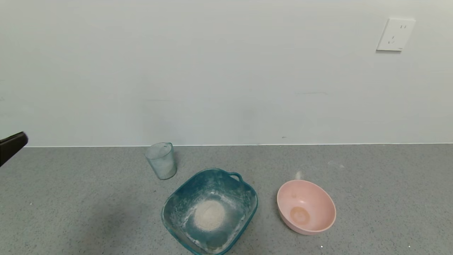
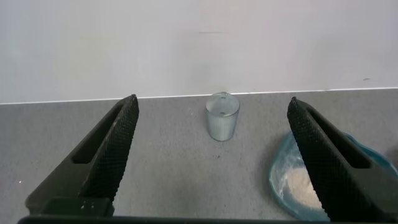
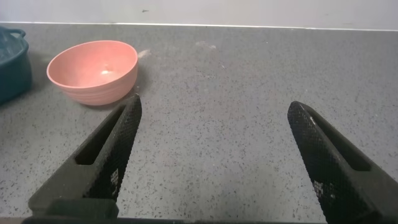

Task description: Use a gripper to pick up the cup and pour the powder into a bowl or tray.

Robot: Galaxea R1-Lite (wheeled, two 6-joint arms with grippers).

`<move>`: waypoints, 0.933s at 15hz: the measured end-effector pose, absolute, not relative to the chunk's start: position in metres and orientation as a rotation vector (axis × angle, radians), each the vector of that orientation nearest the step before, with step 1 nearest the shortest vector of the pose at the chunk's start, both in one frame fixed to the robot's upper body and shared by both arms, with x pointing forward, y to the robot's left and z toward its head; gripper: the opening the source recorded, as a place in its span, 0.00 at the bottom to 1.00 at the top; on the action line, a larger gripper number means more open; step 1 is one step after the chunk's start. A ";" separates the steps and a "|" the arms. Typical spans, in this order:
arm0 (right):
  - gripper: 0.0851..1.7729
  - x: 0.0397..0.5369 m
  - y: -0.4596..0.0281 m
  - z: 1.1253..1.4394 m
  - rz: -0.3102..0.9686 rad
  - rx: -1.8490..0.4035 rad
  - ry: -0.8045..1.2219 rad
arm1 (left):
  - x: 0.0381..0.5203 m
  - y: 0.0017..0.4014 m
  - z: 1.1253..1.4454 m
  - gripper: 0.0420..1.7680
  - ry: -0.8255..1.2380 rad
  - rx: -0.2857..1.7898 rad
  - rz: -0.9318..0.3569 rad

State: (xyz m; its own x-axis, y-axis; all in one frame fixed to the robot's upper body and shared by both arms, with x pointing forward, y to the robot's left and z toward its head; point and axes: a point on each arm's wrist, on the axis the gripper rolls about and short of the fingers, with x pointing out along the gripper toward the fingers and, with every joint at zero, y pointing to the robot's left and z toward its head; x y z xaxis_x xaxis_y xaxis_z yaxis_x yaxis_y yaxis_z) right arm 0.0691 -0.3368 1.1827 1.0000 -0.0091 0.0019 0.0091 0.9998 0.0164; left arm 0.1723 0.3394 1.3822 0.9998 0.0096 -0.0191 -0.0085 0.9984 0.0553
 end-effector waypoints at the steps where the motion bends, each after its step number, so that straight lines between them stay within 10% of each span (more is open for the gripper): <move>1: 0.96 0.069 -0.337 1.183 -0.010 0.017 -0.002 | 0.156 0.338 1.380 0.97 0.019 0.056 0.005; 14: 0.96 0.069 -0.337 1.183 -0.009 0.017 -0.002 | 0.032 0.331 1.305 0.97 -0.145 0.121 -0.059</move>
